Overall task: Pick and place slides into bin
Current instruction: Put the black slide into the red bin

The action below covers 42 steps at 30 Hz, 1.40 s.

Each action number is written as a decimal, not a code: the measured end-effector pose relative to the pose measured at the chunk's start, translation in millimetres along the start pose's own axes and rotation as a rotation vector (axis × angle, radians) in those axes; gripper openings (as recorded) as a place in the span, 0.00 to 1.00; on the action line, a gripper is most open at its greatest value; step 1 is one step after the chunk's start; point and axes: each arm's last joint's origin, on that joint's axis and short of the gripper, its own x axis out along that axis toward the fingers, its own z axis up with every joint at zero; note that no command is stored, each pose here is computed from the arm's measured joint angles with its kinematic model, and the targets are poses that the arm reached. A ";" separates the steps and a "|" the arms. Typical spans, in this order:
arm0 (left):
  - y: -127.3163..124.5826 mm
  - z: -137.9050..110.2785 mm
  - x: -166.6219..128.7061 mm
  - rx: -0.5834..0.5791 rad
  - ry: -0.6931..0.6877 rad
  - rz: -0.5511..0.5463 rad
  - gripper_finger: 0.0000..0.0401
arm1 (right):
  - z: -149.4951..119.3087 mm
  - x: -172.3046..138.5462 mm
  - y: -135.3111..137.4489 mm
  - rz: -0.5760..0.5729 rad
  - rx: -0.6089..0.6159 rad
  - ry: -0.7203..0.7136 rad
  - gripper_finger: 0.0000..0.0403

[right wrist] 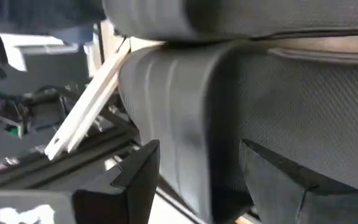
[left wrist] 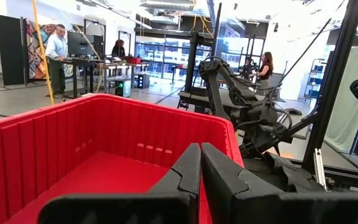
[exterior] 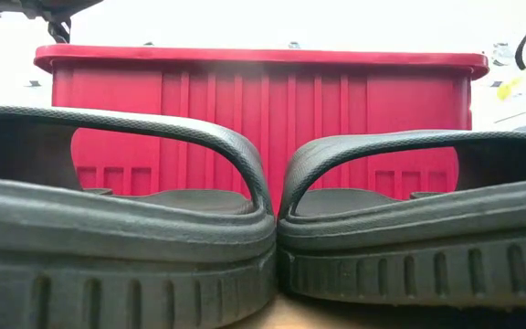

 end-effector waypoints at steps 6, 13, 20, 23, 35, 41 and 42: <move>0.0 0.0 0.0 0.000 0.000 0.000 0.04 | 3.3 10.6 -7.0 0.118 0.020 -0.060 0.51; 0.0 0.0 -0.1 0.000 0.000 0.000 0.04 | 4.7 11.4 -4.3 0.189 0.008 -0.050 0.19; 0.0 0.0 0.0 0.000 0.000 0.000 0.04 | 6.0 8.1 1.9 0.215 0.019 -0.038 0.02; 0.0 0.0 -0.1 0.000 0.000 0.000 0.04 | 8.5 1.6 12.1 0.245 -0.013 -0.055 0.02; 0.0 0.0 -0.1 0.000 0.000 0.000 0.04 | 12.8 -19.5 38.5 0.241 -0.006 -0.101 0.01; 0.0 0.0 -0.1 0.000 0.000 0.000 0.04 | 8.6 -17.7 31.2 0.176 0.095 -0.064 0.01; 0.0 0.0 0.0 0.000 0.000 0.000 0.04 | 8.6 -17.7 31.2 0.176 0.090 -0.064 0.01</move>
